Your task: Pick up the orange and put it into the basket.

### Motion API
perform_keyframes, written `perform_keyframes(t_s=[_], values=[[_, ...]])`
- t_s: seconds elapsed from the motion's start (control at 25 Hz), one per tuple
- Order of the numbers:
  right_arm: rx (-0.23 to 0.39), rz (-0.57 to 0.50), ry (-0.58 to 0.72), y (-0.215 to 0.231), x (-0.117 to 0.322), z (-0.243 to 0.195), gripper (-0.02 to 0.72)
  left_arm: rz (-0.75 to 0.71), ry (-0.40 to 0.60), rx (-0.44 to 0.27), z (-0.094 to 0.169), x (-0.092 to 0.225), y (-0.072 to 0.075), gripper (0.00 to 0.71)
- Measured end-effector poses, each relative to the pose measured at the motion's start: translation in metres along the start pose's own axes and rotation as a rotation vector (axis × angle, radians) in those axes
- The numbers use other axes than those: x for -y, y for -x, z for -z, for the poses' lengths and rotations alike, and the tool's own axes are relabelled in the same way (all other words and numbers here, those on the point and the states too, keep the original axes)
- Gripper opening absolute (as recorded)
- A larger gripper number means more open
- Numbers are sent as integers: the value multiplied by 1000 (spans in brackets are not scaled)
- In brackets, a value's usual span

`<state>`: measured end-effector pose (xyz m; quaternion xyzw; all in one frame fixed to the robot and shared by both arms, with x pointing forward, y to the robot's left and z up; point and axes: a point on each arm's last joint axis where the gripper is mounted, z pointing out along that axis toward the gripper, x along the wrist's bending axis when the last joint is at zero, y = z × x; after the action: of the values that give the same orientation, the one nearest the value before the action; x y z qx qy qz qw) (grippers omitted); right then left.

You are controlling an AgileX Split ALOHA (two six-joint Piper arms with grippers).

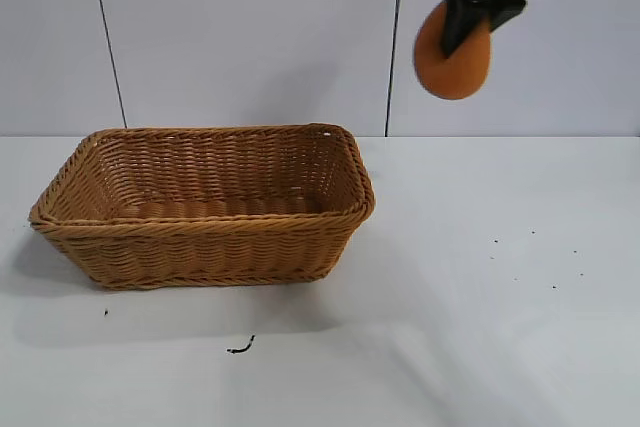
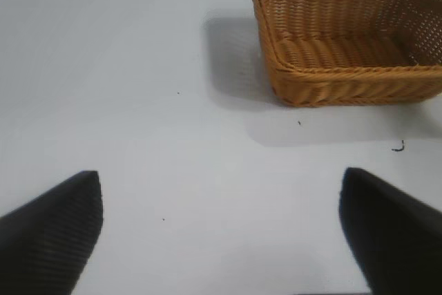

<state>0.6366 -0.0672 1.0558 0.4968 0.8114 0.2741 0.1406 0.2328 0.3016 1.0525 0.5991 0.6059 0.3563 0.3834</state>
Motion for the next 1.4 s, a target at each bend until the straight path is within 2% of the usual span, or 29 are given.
perform_keyframes(t_s=[0.2, 0.52, 0.6, 0.68, 0.72, 0.76, 0.8, 0.84, 0.96, 1.16, 1.4], values=[[-53, 55, -28, -40, 14, -48, 50, 0, 0, 0, 0, 0, 0, 666], [-68, 3, -118, -44, 49, -131, 57, 0, 0, 0, 0, 0, 0, 666], [-73, -7, -138, -44, 54, -137, 132, 0, 0, 0, 0, 0, 0, 666], [-75, -9, -137, -44, 53, -136, 312, 0, 0, 0, 0, 0, 0, 666], [-75, -9, -137, -44, 53, -136, 312, 0, 0, 0, 0, 0, 0, 666], [-76, -10, -132, -44, 52, -134, 423, 0, 0, 0, 0, 0, 0, 666], [-77, -9, -120, -45, 48, -129, 580, 0, 0, 0, 0, 0, 0, 666], [-78, -8, -119, -45, 46, -126, 620, 0, 0, 0, 0, 0, 0, 666], [-76, 1, -131, -45, 38, -113, 662, 0, 0, 0, 0, 0, 0, 666], [-50, 41, -169, -45, 11, -82, 672, 0, 0, 0, 0, 0, 0, 666], [67, 73, -151, -29, -17, -47, 673, 0, 0, 0, 0, 0, 0, 666]])
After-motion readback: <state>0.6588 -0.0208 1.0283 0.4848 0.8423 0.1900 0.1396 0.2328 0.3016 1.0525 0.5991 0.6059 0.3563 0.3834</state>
